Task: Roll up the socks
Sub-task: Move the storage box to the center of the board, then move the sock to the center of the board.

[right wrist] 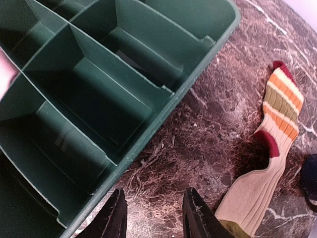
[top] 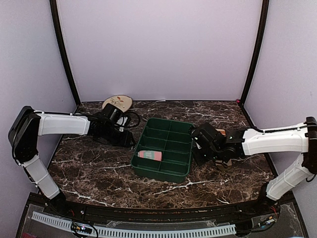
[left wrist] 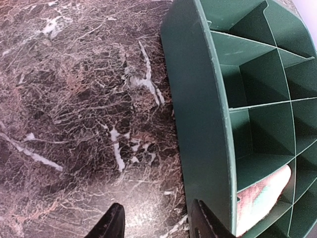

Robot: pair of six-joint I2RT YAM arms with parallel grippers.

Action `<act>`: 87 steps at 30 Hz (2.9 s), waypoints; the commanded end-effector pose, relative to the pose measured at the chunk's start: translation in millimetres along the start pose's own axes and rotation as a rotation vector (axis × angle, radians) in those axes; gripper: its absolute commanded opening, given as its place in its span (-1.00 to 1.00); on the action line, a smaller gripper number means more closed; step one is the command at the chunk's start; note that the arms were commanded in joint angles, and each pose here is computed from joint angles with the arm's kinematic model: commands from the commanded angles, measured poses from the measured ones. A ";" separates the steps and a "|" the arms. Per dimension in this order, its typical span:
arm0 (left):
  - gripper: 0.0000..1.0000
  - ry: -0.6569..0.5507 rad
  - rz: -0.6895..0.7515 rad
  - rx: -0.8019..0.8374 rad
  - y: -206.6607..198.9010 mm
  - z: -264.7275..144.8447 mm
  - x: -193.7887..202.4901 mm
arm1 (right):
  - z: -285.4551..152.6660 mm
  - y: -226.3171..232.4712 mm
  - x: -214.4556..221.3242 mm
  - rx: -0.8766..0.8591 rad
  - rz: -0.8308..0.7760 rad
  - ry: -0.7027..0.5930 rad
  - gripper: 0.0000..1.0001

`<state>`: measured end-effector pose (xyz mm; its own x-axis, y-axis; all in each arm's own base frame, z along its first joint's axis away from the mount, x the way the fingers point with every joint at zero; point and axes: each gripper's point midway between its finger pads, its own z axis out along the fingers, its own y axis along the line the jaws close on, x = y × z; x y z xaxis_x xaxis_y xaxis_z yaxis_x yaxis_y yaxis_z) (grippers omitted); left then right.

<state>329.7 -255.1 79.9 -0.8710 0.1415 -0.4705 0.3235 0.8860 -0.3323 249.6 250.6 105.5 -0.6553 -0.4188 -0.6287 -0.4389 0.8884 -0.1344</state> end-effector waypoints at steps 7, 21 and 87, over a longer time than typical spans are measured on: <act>-0.03 0.018 -0.004 0.058 -7.0 16.1 2.9 | 33.4 9.3 2.3 -0.021 0.044 0.050 -0.25; 0.02 -0.143 -0.109 -0.222 66.1 -21.2 -44.8 | 81.9 53.8 -59.4 -0.144 -0.049 0.036 -0.25; 0.08 -0.060 0.533 0.147 -162.7 53.6 6.7 | 27.6 -85.5 96.3 0.216 0.523 0.338 0.87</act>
<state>292.3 -434.0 120.5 -0.5247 0.4897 -0.6963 0.7877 0.5895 -0.1790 224.8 123.6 34.8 -0.9356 0.0509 -0.3495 0.0858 0.9927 -0.0851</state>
